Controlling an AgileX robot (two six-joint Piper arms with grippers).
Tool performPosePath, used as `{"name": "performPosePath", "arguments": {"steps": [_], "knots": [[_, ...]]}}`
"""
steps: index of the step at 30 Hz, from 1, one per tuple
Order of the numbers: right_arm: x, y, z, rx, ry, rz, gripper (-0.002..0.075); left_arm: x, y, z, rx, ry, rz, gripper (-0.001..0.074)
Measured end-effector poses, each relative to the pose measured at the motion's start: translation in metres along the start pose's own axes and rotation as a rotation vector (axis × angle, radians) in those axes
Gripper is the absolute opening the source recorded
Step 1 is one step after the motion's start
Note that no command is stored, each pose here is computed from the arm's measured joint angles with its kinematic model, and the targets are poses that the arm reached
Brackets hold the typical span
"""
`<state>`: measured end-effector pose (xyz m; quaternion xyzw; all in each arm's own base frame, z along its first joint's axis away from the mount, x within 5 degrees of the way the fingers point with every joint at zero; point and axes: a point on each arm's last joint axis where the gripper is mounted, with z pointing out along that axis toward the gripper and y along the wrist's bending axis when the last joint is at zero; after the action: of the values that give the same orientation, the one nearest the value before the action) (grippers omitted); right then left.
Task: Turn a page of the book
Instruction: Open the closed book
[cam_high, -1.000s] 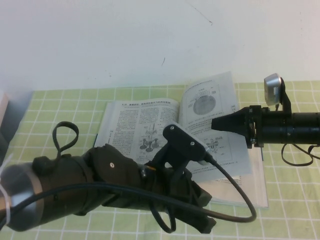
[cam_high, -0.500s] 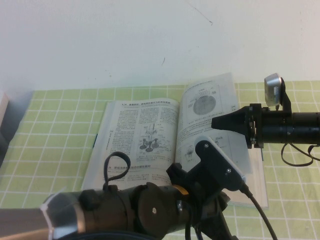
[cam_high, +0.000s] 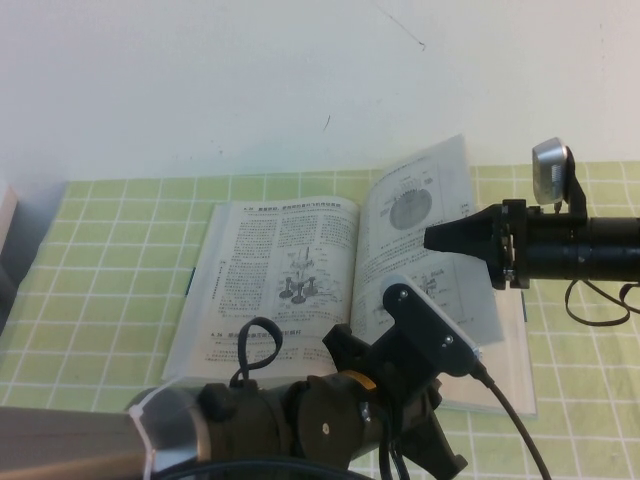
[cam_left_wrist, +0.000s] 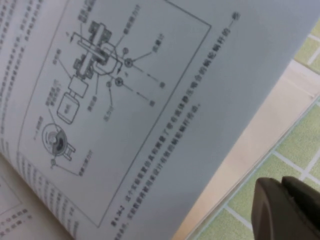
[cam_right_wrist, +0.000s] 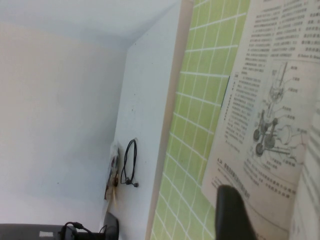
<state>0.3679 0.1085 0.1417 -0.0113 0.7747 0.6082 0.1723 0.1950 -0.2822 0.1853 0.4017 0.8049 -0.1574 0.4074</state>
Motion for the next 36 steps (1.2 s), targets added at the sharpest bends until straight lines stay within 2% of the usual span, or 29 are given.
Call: {"name": "performPosePath", "arguments": {"steps": [5, 22, 30, 36], "knots": [[-0.002, 0.011, -0.002, -0.010, -0.007, -0.027, 0.0355, 0.001, 0.001, 0.002, -0.009, 0.000, 0.004, -0.0004], [0.006, 0.017, 0.011, -0.020, 0.038, -0.024, 0.0355, 0.002, 0.002, 0.005, -0.033, -0.009, 0.039, -0.0004], [0.006, 0.017, 0.011, -0.020, 0.038, -0.016, 0.0355, -0.003, 0.011, 0.005, -0.126, -0.069, 0.046, -0.0004], [0.006, 0.017, 0.011, -0.020, 0.038, 0.003, 0.0355, -0.004, 0.012, 0.005, -0.139, -0.077, 0.051, -0.0004]]}}
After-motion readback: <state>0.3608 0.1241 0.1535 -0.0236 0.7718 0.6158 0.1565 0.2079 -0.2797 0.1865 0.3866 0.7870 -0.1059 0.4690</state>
